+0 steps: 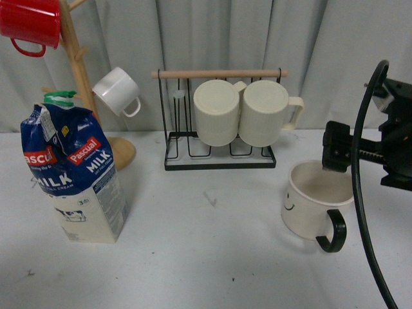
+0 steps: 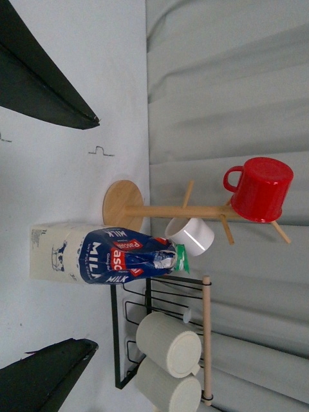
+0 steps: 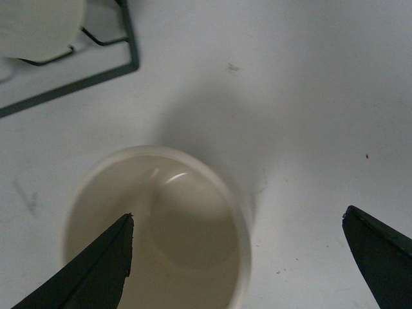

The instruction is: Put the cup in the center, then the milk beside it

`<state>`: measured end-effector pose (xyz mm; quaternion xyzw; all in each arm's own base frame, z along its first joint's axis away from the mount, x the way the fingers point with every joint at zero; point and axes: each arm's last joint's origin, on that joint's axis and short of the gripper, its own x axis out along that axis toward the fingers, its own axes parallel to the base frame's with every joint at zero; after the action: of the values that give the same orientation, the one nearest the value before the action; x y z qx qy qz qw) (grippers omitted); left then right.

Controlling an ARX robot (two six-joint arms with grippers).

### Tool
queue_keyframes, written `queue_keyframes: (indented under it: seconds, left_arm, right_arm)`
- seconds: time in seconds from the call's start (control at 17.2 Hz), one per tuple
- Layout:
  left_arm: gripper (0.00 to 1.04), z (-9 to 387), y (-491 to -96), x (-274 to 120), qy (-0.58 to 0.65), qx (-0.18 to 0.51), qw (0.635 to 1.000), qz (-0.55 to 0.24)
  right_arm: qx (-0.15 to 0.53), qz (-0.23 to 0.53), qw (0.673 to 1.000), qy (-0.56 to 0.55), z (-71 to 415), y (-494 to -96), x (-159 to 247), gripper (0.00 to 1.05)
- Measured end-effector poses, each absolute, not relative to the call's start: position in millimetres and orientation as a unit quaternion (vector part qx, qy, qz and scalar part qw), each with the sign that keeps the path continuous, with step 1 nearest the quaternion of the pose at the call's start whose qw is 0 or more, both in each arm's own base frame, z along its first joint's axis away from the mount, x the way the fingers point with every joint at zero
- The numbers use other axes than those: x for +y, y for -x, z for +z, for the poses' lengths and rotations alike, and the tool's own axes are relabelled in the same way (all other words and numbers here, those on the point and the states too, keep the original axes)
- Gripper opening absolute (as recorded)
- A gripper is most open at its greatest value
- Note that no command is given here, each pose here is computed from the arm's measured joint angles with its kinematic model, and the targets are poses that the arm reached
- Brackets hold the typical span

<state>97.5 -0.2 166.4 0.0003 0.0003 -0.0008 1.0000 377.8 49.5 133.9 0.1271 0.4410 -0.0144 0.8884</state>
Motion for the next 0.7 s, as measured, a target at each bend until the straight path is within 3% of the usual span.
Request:
queue_keyframes:
  seconds: [0.35,0.7]
  left_arm:
    - [0.98,166.4,-97.5,-0.2,0.000,0.000,1.000,-0.001]
    - [0.98,166.4,-97.5,-0.2,0.000,0.000,1.000,-0.001]
  right_arm:
    - [0.475,-0.035,0.869,-0.130,123.0,-382.3,47.3,0.98]
    - [0.481,-0.041,0.865,-0.135,120.6,-380.4,44.3,0.40]
